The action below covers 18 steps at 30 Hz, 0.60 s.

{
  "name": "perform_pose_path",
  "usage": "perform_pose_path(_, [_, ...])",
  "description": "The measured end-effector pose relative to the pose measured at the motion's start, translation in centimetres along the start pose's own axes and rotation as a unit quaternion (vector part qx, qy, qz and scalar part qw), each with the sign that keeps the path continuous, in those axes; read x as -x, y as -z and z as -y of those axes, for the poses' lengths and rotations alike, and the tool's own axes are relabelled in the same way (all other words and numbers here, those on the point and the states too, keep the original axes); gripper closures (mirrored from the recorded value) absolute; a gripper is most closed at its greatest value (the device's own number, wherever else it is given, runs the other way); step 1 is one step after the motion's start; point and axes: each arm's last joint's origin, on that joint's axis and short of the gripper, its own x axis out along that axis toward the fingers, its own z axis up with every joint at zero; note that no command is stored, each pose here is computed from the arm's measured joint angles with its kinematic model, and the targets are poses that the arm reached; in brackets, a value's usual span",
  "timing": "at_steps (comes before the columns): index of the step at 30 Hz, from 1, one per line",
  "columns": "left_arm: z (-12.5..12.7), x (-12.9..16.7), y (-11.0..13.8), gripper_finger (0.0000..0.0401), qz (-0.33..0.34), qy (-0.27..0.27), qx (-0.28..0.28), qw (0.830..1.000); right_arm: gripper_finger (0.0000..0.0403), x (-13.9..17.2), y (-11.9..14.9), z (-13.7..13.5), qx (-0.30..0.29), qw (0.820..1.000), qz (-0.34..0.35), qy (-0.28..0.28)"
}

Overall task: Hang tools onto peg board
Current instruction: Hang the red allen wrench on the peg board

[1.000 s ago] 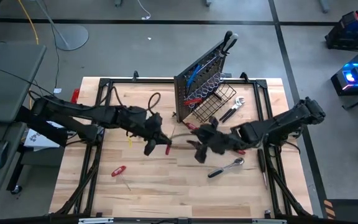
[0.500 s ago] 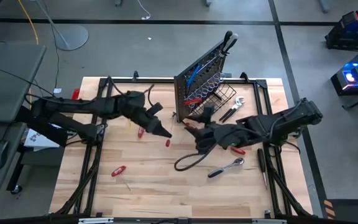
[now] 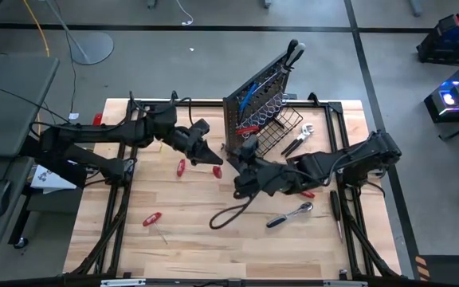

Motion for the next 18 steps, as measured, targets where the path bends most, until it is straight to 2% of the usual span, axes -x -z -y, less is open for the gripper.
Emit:
perform_pose_path(12, [0.2, -0.6, 1.0, 0.0401, -0.024, 0.005, 0.021, 0.999, 0.0223, -0.9, 0.4, 0.4, 0.028, 0.999, 0.014, -0.005])
perform_pose_path(18, [0.2, -0.6, 1.0, 0.0401, -0.023, 0.005, 0.024, 0.999, 0.0258, -1.1, 0.2, 0.1, 0.029, 0.999, 0.023, -0.013])
